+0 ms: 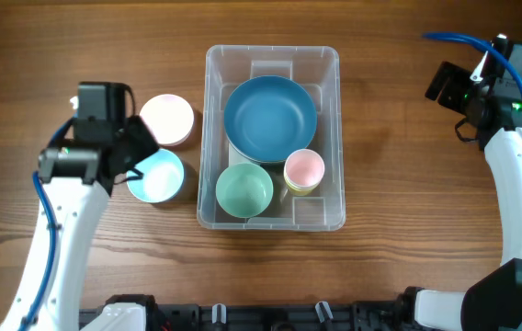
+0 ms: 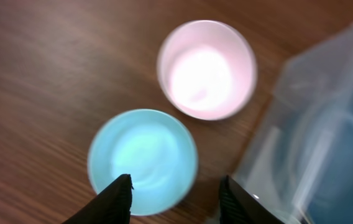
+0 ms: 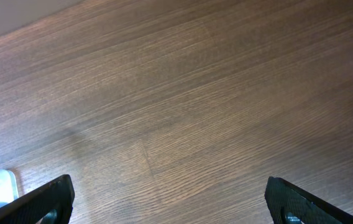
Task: Pack container
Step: 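Release the mint bowl and move the left gripper toward the light-blue bowl, then grasp the light-blue bowl rim with the left gripper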
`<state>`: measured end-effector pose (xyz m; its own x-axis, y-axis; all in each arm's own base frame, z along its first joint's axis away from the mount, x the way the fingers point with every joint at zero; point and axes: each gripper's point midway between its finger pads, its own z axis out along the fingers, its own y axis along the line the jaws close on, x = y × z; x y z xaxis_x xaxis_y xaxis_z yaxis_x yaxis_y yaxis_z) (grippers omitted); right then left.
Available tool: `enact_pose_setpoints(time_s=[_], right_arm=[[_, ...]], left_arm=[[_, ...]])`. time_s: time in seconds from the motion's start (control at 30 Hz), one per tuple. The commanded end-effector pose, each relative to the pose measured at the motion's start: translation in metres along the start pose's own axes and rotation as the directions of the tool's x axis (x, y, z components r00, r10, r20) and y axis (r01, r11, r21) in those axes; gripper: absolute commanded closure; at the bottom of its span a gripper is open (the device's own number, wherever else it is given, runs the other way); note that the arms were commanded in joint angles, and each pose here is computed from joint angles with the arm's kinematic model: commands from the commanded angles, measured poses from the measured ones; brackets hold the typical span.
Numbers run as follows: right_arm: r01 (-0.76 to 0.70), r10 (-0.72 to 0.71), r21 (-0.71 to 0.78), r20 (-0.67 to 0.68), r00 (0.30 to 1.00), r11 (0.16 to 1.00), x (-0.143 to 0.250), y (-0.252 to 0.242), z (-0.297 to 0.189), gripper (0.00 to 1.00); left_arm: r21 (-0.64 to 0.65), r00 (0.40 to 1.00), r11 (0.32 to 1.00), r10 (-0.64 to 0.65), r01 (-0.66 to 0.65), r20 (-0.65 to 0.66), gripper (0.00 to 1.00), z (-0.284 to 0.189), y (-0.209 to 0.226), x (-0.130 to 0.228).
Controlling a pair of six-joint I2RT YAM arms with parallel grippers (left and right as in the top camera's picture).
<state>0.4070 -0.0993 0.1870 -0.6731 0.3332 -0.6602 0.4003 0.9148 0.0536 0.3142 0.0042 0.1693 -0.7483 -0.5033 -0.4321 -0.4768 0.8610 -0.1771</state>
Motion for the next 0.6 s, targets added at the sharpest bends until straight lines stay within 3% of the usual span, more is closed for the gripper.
enact_pose_setpoints(time_s=[0.0,0.23,0.57], right_arm=[[0.004,-0.004,0.005,0.018,1.000,1.000,-0.005,0.000,-0.004,0.00],[0.003,-0.003,0.005,0.018,1.000,1.000,-0.005,0.000,-0.004,0.00],[0.003,-0.003,0.005,0.018,1.000,1.000,-0.005,0.000,-0.004,0.00]], left_arm=[[-0.084,0.992,0.996,-0.030,0.020,-0.119,0.53,0.028,0.028,0.006],[-0.162,0.939,0.984,-0.118,0.068,-0.324,0.50,0.079,0.052,0.032],[-0.216,0.892,0.975,-0.138,0.046,-0.431,0.47,0.125,0.060,0.054]])
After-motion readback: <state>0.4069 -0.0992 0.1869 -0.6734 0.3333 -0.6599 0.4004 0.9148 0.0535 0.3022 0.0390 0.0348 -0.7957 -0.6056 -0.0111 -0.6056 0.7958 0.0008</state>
